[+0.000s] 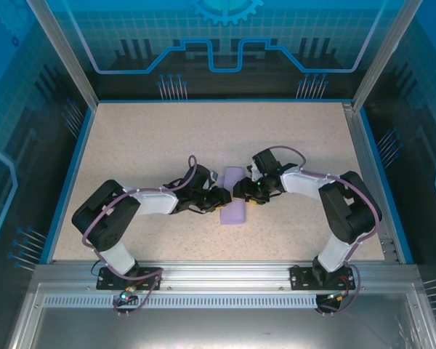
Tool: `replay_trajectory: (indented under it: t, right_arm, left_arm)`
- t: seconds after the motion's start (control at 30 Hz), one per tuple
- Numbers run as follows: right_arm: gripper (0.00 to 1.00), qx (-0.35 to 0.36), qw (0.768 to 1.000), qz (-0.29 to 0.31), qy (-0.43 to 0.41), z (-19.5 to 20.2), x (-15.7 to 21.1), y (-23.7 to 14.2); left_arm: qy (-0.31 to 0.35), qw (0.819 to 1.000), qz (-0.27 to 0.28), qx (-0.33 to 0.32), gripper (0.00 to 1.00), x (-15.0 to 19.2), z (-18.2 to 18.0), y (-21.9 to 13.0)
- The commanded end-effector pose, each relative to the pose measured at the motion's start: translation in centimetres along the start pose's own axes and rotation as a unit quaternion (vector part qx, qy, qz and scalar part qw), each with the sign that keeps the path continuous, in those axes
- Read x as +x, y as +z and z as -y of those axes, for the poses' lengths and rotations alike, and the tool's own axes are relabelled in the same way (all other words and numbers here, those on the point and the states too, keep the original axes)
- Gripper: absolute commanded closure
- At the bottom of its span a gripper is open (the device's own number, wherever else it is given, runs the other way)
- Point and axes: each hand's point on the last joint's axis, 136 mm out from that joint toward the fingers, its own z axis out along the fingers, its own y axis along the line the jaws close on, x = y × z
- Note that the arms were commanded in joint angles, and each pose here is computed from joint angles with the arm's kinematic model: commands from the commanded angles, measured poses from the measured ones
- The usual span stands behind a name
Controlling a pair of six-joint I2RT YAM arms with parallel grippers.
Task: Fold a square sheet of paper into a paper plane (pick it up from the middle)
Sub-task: Fold the square sheet of paper in half at the center of the table.
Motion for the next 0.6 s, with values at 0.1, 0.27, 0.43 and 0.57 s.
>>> replay_trajectory:
  t: [0.1,0.27,0.43,0.57]
  right_arm:
    - [0.40,-0.016,1.000,-0.004,-0.010,-0.3,0.0,-0.4]
    - [0.38,-0.042,0.999,-0.015,-0.023,-0.9,0.1,0.0]
    - [0.33,-0.051,0.998,-0.024,-0.029,-0.9,0.1,0.6]
    - [0.40,-0.067,0.997,-0.031,-0.030,-0.9,0.3,1.2]
  left_arm:
    - [-0.003,1.000,0.006,-0.014,0.66,-0.3,-0.2,0.4]
    - [-0.003,1.000,0.008,-0.016,0.67,-0.1,-0.4,0.1]
    - [-0.003,1.000,0.013,-0.023,0.68,0.0,-0.8,-0.4]
    - [-0.003,0.999,0.020,-0.026,0.68,0.0,-0.8,-0.8]
